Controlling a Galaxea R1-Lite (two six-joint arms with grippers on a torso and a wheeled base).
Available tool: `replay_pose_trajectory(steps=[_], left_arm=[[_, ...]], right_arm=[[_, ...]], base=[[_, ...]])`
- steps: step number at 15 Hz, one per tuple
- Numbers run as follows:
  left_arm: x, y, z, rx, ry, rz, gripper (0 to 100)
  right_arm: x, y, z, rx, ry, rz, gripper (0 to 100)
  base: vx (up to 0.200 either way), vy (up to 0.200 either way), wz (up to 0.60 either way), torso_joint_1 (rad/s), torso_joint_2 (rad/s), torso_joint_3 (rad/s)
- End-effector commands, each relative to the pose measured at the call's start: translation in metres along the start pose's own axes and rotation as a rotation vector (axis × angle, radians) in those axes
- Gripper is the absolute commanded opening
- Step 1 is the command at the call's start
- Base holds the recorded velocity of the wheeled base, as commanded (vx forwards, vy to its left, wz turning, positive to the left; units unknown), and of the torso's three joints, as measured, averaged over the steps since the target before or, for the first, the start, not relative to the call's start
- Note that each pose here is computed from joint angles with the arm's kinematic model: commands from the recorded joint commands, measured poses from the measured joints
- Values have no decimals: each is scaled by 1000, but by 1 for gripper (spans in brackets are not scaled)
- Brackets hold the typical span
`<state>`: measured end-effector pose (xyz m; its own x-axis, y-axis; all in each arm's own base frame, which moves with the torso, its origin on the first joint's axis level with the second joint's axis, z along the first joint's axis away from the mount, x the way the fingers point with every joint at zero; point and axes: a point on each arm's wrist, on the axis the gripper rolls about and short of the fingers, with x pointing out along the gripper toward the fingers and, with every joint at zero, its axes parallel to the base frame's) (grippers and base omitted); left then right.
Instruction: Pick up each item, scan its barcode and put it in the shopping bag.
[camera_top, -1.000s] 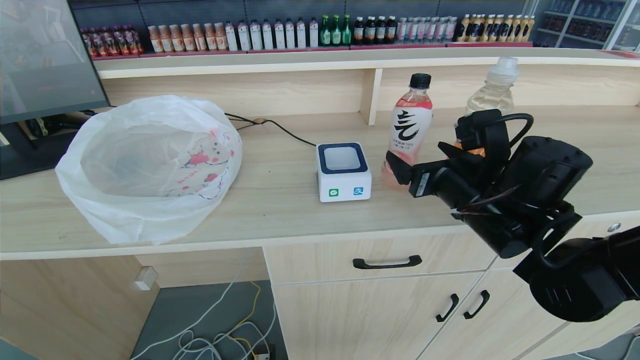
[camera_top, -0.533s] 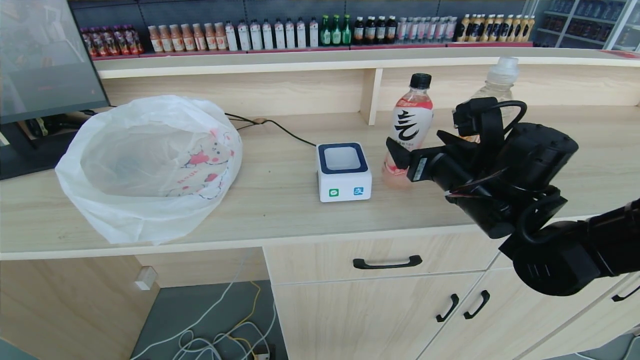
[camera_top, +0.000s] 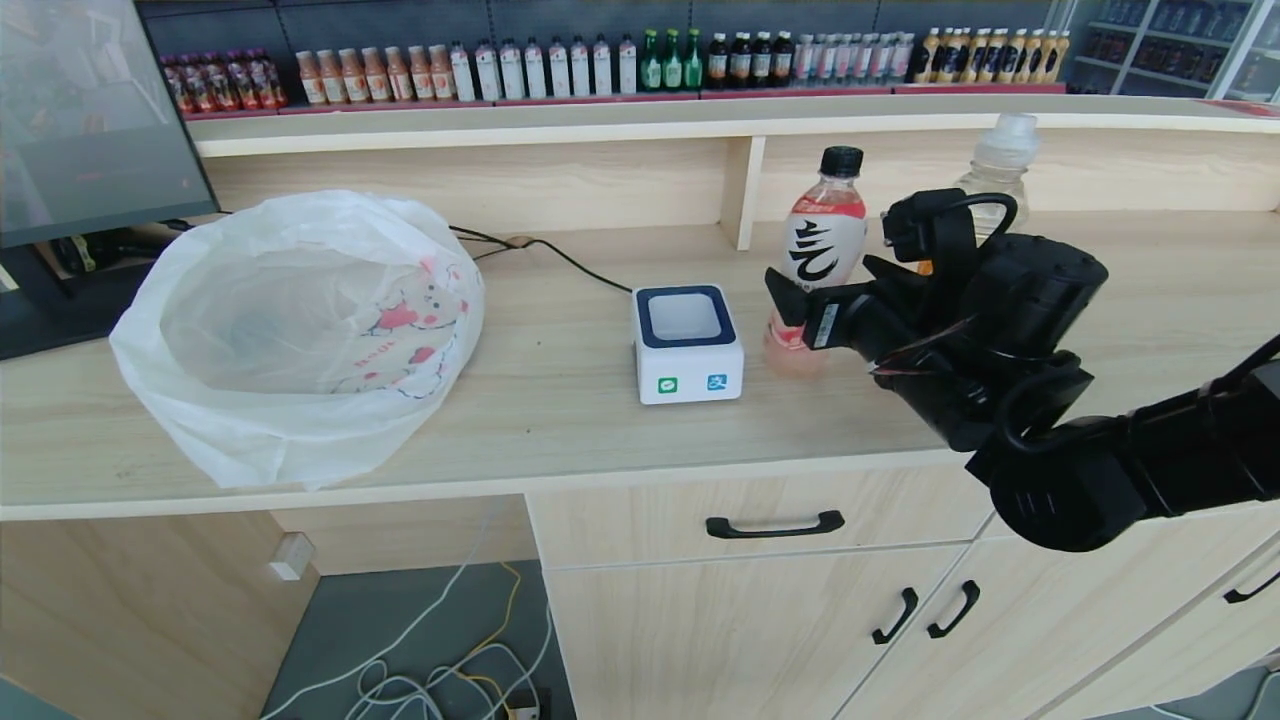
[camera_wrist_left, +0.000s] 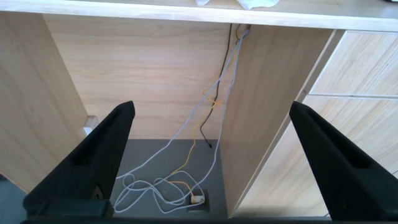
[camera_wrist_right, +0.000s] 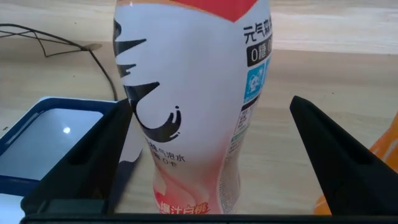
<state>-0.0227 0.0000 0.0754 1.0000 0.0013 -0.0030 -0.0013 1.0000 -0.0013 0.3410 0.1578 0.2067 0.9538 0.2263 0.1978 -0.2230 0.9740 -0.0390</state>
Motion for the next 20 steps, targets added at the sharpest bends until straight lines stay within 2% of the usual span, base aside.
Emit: replay_pose_trajectory(steps=[1,4,9,19,20], left_arm=[[0,0,0,0,0,0,100],[0,0,0,0,0,0,100],[0,0,0,0,0,0,100],[0,0,0,0,0,0,100],[0,0,0,0,0,0,100]], right_arm=[[6,-5,-3,-5,5,-6,100],[11,-11,-7,-5,11,-10,100],[31,-5,-8,13,-30,-9,100],[32,3,-12,63,-17,26,100],[33,3,-13,62,-14,26,0]], base=[[0,0,0,0,0,0],[0,0,0,0,0,0],[0,0,0,0,0,0],[0,0,0,0,0,0],[0,0,0,0,0,0]])
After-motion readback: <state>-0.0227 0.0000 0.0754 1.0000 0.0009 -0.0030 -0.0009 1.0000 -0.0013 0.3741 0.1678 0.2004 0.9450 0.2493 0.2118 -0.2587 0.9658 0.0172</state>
